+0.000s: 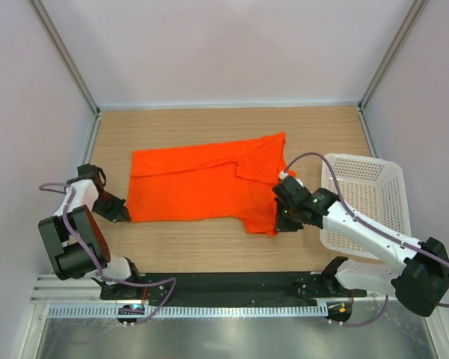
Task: Fold and stack the t-shirts
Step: Fold the tshirt
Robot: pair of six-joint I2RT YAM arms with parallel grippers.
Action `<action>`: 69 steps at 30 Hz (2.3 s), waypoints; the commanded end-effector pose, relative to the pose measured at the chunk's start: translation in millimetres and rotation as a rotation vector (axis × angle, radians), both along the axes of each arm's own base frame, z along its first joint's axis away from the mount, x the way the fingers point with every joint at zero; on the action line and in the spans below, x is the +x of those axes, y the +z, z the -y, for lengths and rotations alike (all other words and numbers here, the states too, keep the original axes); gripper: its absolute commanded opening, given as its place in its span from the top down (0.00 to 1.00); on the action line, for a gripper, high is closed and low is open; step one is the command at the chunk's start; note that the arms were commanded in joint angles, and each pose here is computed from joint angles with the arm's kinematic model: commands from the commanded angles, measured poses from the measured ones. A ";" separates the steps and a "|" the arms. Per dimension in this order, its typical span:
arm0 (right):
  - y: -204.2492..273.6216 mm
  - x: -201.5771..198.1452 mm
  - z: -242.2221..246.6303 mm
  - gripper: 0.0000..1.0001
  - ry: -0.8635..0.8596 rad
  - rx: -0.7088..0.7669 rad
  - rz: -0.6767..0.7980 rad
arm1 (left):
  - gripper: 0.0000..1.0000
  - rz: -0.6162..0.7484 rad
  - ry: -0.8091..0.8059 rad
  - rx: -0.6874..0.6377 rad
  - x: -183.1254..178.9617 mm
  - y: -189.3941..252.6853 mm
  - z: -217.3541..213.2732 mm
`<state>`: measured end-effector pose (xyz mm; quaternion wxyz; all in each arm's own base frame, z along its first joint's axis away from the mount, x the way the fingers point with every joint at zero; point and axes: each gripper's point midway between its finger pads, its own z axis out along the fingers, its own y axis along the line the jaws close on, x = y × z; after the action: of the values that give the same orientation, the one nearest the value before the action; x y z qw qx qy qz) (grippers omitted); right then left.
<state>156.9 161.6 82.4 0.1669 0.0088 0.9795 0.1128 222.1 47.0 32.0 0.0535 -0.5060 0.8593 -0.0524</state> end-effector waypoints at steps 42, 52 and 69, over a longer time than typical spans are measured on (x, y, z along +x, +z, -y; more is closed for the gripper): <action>60.1 311.7 -7.9 0.99 -0.045 0.064 0.141 | 1.00 0.013 -0.217 0.032 163.2 23.7 1.0; 45.9 333.0 -13.5 0.99 -0.059 0.133 0.120 | 1.00 0.007 -0.201 0.037 174.7 17.8 -2.6; 38.4 355.0 -9.3 0.99 -0.101 0.162 0.129 | 1.00 0.014 -0.185 0.051 191.2 17.0 -9.3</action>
<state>493.6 165.4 103.5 0.2032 0.0617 0.9634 0.1636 406.4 52.4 45.1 0.0621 -0.4178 0.9054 -0.0427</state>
